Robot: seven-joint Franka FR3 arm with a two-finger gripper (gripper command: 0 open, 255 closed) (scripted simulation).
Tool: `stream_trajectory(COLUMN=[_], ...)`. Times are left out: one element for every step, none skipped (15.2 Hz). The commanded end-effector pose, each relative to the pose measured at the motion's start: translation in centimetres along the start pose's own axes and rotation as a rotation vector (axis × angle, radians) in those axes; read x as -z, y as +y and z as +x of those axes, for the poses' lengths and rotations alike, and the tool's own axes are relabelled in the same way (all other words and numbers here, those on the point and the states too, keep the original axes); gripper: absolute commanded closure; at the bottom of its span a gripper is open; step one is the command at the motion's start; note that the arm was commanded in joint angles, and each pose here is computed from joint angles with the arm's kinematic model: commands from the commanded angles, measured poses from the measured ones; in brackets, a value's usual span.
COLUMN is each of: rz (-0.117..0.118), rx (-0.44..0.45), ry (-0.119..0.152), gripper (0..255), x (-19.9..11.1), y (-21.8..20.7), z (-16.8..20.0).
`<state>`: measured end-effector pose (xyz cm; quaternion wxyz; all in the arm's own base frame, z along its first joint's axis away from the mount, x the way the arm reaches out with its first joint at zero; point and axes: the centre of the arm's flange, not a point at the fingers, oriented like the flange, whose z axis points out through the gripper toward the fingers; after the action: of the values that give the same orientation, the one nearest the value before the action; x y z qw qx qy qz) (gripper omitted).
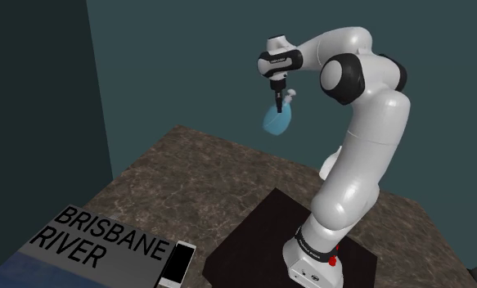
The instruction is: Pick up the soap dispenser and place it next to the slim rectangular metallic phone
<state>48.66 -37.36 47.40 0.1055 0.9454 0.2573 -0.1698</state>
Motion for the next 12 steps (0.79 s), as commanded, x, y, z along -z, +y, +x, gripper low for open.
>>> stream_trajectory(rz=[0.0,0.0,0.0,0.0,0.0,0.0,0.0,0.0,0.0,0.0,0.0,0.0], rx=[0.0,0.0,0.0,0.0,0.0,0.0,0.0,0.0,0.0,0.0,0.0,0.0], ry=[0.0,0.0,0.0,0.0,0.0,0.0,0.0,0.0,0.0,0.0,0.0,0.0], gripper=[255,255,255,255,255,255,255,255,255,255,255,255], x=[0.9,1.4,1.9,2.4,2.8,3.3,3.8,4.3,4.8,5.3,5.5,5.9], y=[0.0,0.1,0.2,0.2,0.3,0.3,0.4,0.5,0.5,0.6,0.6,-0.4], z=[-0.4,-0.6,-0.8,-1.0,-1.2,-1.4,-1.6,-1.8,-2.0,-2.2,-2.3,-1.5])
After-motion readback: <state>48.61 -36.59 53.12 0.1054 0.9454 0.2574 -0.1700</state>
